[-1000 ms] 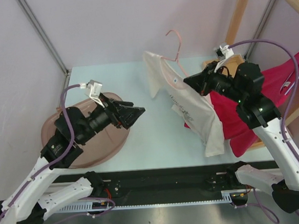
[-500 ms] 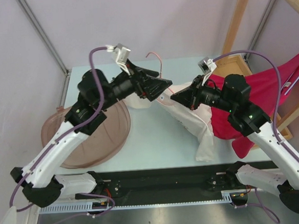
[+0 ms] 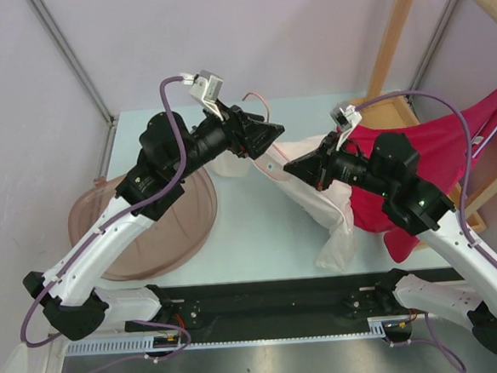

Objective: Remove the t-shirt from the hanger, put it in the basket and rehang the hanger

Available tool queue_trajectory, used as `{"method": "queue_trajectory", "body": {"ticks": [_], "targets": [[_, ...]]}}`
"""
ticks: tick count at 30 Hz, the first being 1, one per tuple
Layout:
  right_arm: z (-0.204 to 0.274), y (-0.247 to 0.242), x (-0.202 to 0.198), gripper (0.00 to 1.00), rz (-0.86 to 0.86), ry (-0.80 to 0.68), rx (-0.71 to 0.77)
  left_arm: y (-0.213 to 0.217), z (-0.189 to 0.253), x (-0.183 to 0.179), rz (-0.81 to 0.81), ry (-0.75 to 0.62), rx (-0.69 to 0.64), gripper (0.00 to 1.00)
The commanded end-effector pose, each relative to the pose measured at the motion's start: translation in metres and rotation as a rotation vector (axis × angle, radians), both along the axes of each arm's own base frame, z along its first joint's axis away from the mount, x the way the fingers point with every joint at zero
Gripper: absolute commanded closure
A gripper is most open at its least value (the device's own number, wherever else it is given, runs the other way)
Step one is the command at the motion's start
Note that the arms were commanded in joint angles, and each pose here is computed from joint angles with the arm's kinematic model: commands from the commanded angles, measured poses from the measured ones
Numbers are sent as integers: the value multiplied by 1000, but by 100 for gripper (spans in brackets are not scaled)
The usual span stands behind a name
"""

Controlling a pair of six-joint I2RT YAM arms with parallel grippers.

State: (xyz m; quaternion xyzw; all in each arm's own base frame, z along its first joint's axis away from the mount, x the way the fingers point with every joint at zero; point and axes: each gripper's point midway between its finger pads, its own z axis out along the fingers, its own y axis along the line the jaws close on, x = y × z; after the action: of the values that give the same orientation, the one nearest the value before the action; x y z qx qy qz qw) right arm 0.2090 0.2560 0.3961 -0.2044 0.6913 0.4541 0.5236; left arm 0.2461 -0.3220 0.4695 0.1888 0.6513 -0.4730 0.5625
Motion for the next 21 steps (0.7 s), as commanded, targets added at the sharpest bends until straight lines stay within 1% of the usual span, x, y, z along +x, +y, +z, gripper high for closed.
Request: {"method": "queue_trajectory", "body": {"ticks": [1, 3, 4, 5, 7, 8, 10, 11, 12, 13, 14, 16, 19, 20, 21], "targets": [[25, -4, -11, 100, 20, -87, 55, 13, 18, 5, 65, -66, -50, 31], [22, -2, -14, 100, 38, -81, 50, 10, 24, 4, 50, -84, -71, 35], [22, -1, -14, 100, 43, -78, 48, 4, 21, 6, 35, -81, -60, 38], [20, 0, -15, 100, 52, -76, 45, 3, 21, 7, 31, -84, -54, 49], [19, 1, -16, 100, 57, -74, 40, 0, 25, 8, 22, -98, -50, 58], [18, 1, -18, 100, 63, -65, 39, -4, 22, 12, 21, -101, -33, 66], [18, 0, -17, 99, 52, -60, 33, -10, 23, 11, -5, -113, -23, 71], [16, 0, -17, 98, 52, -53, 28, -14, 22, 13, -17, -130, -11, 77], [17, -1, -18, 97, 52, -53, 26, -17, 23, 13, -31, -141, -11, 80], [16, -2, -17, 97, 45, -48, 24, -20, 24, 10, -60, -151, -5, 87], [15, -2, -17, 97, 42, -43, 22, -24, 26, 12, -65, -161, -1, 100], [13, -3, -17, 95, 32, -33, 19, -27, 27, 11, -81, -171, 2, 100], [14, -8, -9, 72, -26, -9, 27, -30, 32, 7, -108, -193, -8, 100], [16, -8, -7, 59, -37, -5, 30, -31, 33, 5, -122, -196, -13, 100], [17, -7, -5, 53, -42, 0, 30, -31, 34, 4, -127, -197, -16, 100]]}}
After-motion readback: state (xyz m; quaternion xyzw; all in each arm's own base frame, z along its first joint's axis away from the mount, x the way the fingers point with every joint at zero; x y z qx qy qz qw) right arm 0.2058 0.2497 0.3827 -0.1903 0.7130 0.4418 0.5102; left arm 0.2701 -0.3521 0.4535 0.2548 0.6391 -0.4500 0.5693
